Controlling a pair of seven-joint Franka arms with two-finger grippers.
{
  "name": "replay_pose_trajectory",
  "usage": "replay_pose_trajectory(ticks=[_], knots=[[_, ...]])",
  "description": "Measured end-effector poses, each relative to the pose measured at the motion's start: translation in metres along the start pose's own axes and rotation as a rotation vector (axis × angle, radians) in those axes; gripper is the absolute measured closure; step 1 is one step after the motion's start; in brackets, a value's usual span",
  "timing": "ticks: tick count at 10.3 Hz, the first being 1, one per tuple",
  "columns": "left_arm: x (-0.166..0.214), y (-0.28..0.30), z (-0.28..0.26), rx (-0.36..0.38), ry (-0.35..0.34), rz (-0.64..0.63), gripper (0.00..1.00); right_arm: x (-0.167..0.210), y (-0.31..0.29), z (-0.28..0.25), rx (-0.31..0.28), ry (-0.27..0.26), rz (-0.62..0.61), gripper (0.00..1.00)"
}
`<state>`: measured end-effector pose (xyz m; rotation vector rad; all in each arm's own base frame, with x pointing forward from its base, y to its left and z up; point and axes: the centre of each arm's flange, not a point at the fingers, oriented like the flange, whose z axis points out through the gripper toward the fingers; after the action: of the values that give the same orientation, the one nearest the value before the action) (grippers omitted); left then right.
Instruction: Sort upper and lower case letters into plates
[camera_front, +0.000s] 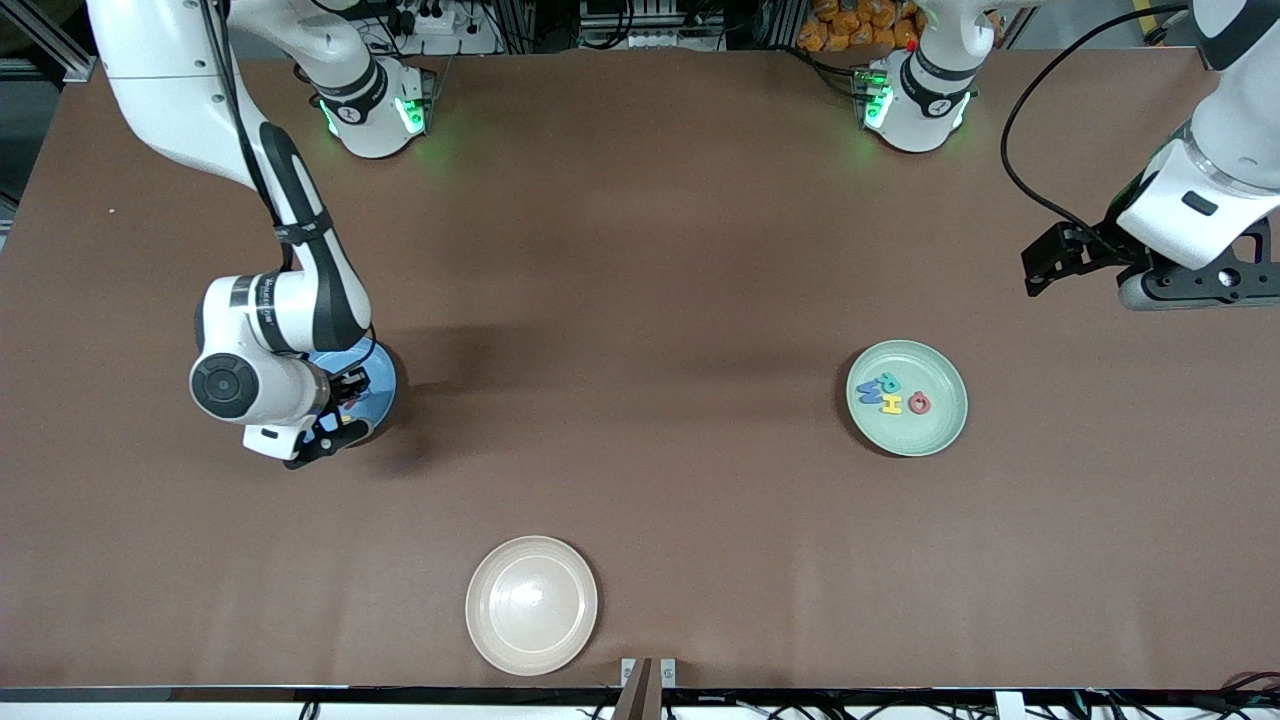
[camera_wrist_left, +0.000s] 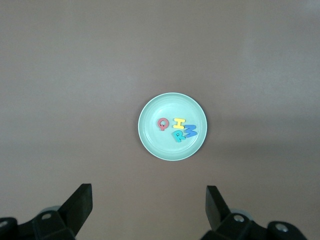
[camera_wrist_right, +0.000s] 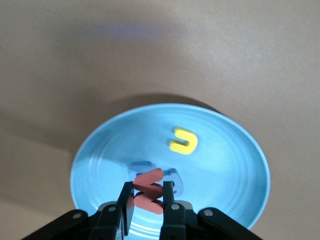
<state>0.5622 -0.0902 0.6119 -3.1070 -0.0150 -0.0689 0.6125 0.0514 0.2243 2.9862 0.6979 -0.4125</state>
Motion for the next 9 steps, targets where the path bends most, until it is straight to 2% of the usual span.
replay_pose_trajectory(ticks=[1,3,5,6,9], knots=[[0.000,0.000,-0.002,0.000,0.002,0.000,0.00,-0.003,0.005,-0.001,0.004,-0.001,0.009,0.66],[0.000,-0.001,-0.003,0.000,0.003,-0.001,0.00,-0.009,0.012,-0.017,0.016,-0.007,0.022,0.40],[0.000,-0.003,-0.002,0.000,-0.001,-0.006,0.00,-0.014,0.012,-0.064,0.030,-0.010,0.024,0.08],[0.000,-0.003,-0.002,0.000,-0.001,-0.005,0.00,-0.014,0.012,-0.090,0.031,-0.003,0.023,0.00],[0.000,-0.001,-0.009,-0.002,0.014,-0.002,0.00,-0.022,0.010,-0.180,0.043,0.026,0.073,0.00]])
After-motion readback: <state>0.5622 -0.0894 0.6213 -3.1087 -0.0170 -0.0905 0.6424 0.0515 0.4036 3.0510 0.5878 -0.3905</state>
